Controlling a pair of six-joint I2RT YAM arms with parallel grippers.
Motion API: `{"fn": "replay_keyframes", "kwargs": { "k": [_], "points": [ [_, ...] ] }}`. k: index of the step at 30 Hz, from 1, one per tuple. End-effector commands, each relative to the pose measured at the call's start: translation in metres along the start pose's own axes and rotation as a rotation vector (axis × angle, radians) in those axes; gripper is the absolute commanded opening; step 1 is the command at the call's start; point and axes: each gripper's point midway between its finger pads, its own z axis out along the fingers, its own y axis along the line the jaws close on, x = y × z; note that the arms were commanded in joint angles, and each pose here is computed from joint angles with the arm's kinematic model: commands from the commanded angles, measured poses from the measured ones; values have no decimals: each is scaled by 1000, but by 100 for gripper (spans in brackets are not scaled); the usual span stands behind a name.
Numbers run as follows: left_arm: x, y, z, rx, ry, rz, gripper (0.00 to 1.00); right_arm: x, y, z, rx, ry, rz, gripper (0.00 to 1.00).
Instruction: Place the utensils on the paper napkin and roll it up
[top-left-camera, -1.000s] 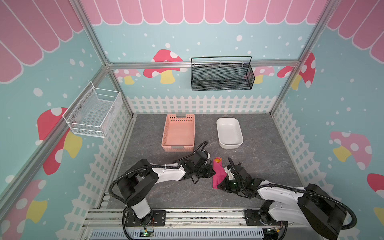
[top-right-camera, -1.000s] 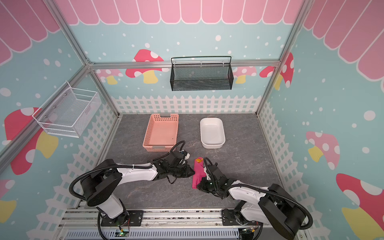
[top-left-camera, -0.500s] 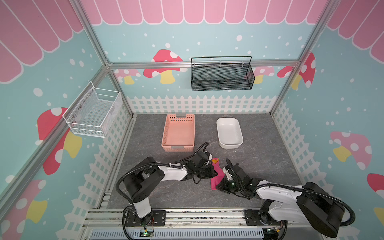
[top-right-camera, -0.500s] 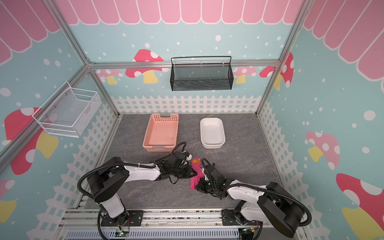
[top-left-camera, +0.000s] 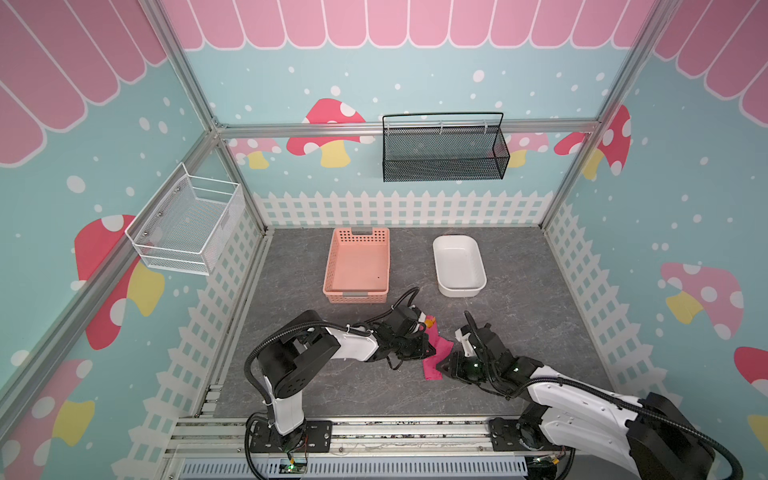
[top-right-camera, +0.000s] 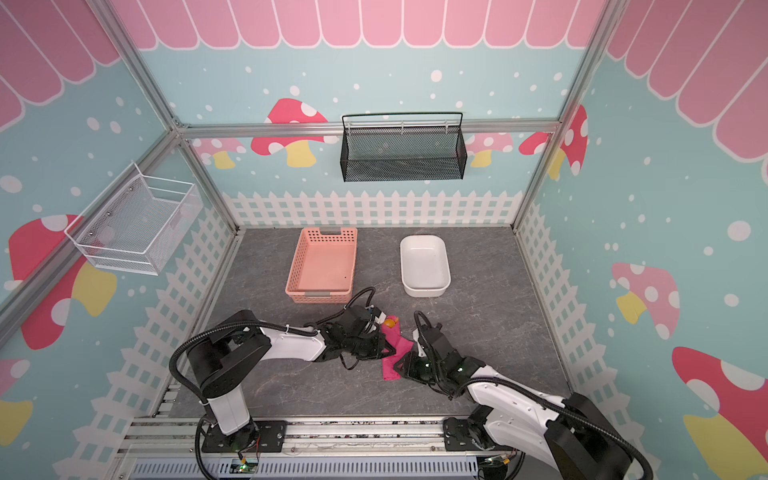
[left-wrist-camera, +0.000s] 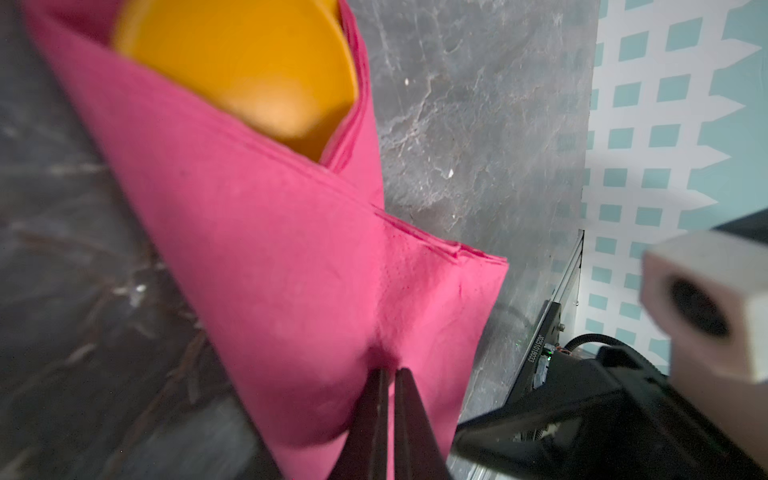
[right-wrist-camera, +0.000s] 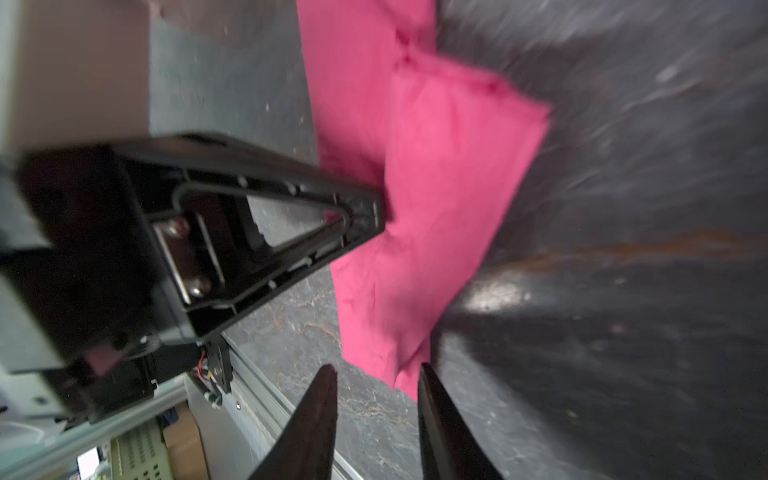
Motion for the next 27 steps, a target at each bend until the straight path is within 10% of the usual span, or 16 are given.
{"fn": "replay_keyframes", "kwargs": {
  "k": [1,15,27],
  "points": [
    [6,13,6,-32,21,-21,10,-15,-4,-15,12,-37,-27,40],
    [5,12,7,-28,22,-22,9,-33,2,8,-164,24,14,50],
    [3,8,8,-25,20,-20,9,-27,-4,28,-237,73,44,24]
  ]
}}
